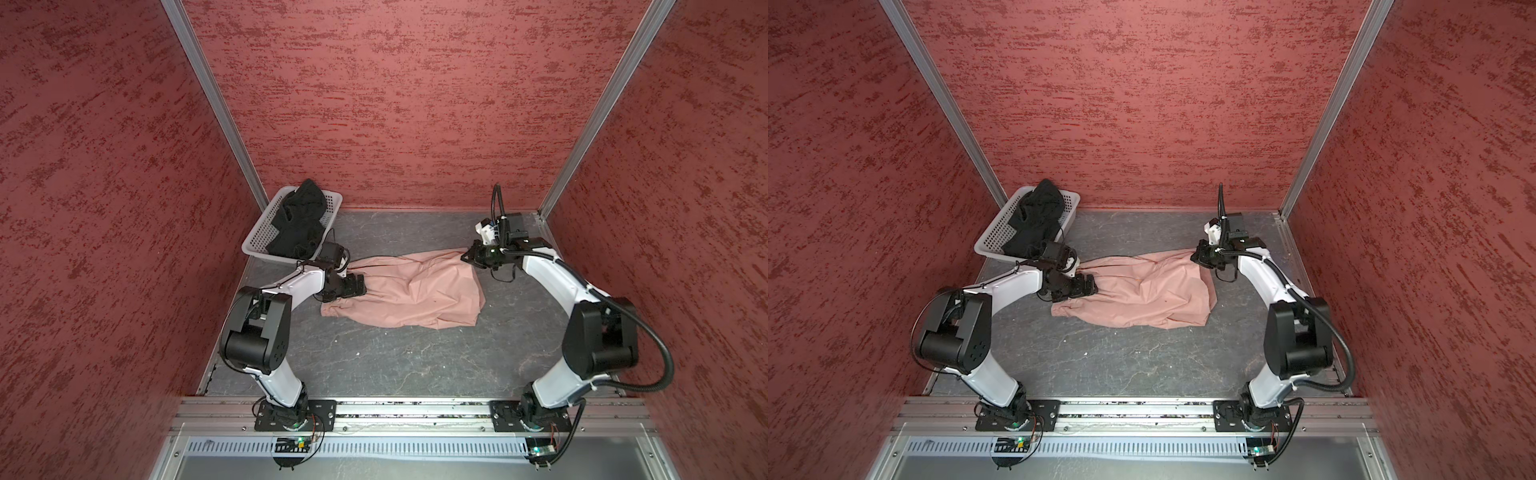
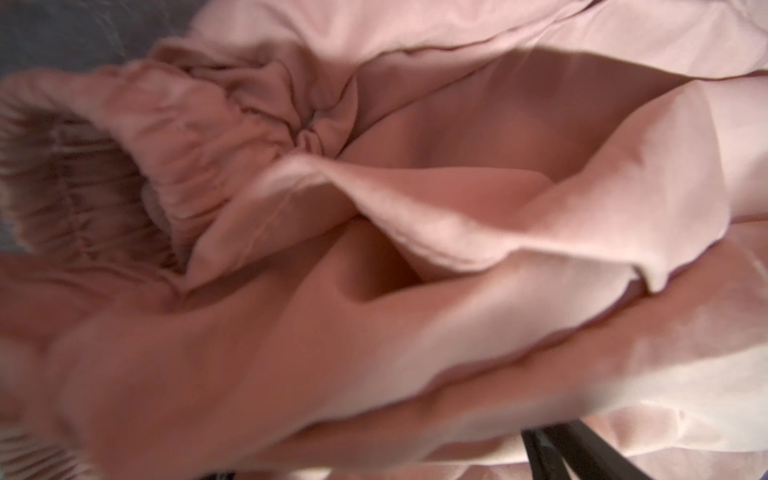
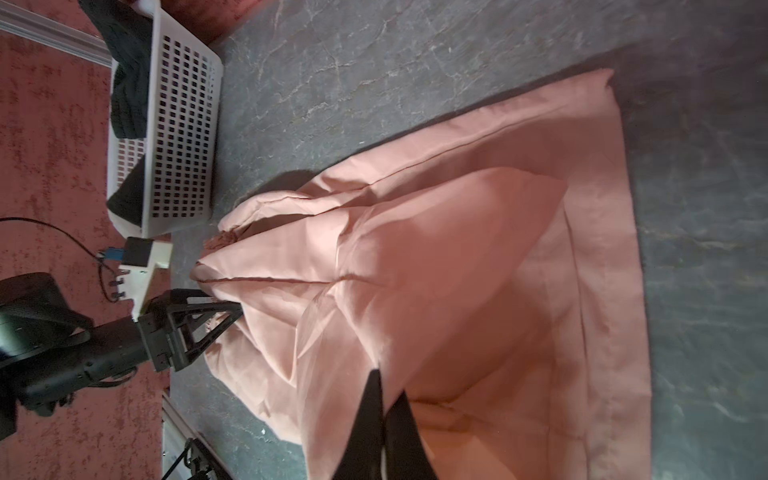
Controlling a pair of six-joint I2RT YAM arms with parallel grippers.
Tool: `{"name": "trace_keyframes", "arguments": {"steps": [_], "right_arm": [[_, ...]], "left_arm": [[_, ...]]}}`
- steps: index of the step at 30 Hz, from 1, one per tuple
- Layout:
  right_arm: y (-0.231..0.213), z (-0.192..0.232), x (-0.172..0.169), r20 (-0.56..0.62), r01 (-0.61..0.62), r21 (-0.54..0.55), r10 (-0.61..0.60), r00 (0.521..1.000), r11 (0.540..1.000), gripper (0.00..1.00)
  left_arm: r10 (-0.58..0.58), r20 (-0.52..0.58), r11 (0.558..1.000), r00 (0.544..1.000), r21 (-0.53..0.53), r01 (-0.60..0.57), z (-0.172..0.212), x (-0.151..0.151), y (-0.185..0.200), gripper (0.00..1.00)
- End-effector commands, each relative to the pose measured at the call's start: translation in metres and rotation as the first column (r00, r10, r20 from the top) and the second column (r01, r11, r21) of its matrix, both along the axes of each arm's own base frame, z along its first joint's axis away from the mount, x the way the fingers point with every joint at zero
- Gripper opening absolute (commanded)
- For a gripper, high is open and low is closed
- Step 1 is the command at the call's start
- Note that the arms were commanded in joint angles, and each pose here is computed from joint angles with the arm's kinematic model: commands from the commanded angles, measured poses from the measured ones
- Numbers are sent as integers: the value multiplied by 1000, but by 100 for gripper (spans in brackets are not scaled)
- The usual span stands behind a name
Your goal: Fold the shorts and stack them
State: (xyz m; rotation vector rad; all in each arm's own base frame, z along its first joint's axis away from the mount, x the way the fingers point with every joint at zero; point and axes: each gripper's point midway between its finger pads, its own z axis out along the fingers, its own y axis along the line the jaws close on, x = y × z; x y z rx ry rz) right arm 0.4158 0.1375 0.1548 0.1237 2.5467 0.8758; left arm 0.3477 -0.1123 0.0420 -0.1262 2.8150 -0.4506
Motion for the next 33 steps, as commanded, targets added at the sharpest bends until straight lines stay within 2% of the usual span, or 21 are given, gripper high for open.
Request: {"name": "trace_keyframes", "arguments": {"steps": [1,5,9,12,15,18,20,22,24,28,33], "right_arm": [[0,27,43,183,-38,-11,40,982,999,50],[-10,30,40,181,-24,-53,33,983,998,78],[-35,34,5,171,48,-133,-24,985,990,83],[-65,19,-27,111,159,-191,-140,984,969,86],[-68,11,-59,79,182,-155,-172,982,971,85],[-55,-4,-86,28,161,-74,-159,987,984,82],[-51,-20,-100,11,161,-51,-160,987,986,80],[-46,-36,-113,-6,157,-33,-157,988,987,72],[-43,-49,-123,-18,147,-41,-148,989,988,68],[-33,-64,-127,-14,114,-54,-115,993,992,65],[-22,-70,-113,13,68,-90,-67,998,994,63]], "left_arm": [[4,-66,999,998,36,-1,-25,-12,11,99],[6,-58,1000,998,14,-6,-20,-10,6,100],[7,-4,999,1000,-52,-8,7,-3,-4,99],[8,53,997,999,-83,-4,35,3,-9,100],[10,101,996,995,-91,-1,59,4,-10,99],[19,125,996,992,-89,-8,73,-1,-6,99],[29,122,997,992,-74,-20,72,-7,-2,99],[46,103,997,994,-60,-40,66,-14,4,100],[61,75,997,995,-52,-57,59,-22,8,99],[70,58,997,996,-38,-68,53,-33,15,99],[94,49,996,994,-11,-93,49,-38,27,99]]}}
